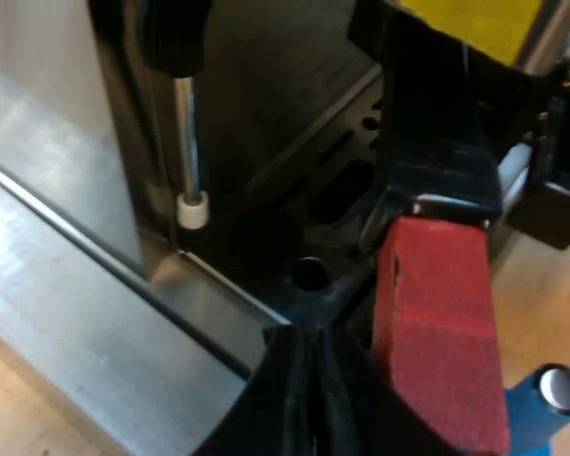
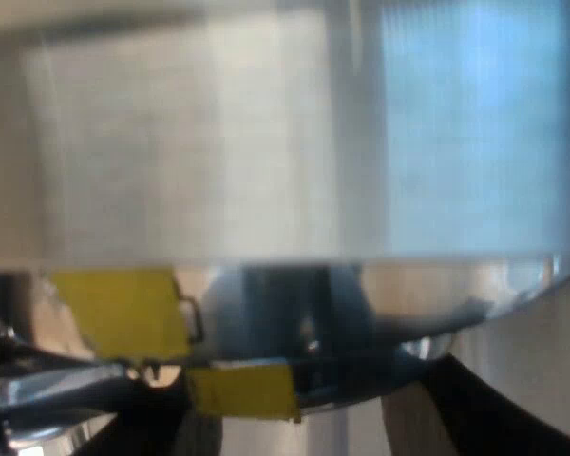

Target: Put the handle in the coffee machine

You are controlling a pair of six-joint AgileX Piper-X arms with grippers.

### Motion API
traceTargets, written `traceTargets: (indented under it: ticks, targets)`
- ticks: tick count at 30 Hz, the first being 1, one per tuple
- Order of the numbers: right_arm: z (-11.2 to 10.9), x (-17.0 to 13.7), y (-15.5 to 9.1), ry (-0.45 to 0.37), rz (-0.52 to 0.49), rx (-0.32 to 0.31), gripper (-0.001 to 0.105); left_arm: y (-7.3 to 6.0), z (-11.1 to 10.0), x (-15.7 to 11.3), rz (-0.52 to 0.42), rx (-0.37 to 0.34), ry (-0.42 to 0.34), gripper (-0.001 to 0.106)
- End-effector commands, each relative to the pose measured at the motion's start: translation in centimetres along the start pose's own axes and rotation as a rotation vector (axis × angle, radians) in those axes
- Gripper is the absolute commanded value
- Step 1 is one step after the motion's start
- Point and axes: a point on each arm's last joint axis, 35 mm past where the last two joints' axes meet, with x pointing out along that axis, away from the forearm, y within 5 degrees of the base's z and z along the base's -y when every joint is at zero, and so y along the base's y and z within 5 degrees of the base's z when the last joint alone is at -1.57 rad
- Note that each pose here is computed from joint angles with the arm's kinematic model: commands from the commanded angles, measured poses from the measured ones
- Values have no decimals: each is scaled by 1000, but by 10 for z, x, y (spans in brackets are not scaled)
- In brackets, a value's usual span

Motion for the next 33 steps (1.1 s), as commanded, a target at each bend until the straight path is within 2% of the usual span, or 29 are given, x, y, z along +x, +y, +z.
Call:
traceTargets:
  ticks: [1,5,10,17,25,29,33]
  targets:
    - [24,4,-9,-98,-52,98,42,-7,2,-3,-42,-8,-20,0]
    - [24,4,-9,-98,-52,98,42,-12,-1,-2,-74,-18,-1,0]
    - [24,4,-9,-98,-52,98,42,-25,-3,8,-156,8,43,0]
    - [24,4,-9,-95,-51,92,42,-35,0,21,-213,30,71,0]
    - [13,5,-5,-12,-44,19,42,-44,1,29,-257,37,94,0]
    - [10,4,-3,15,-41,3,42,-44,0,29,-259,27,100,0]
    - [3,-1,5,77,-7,-15,42,-44,-1,29,-260,35,99,0]
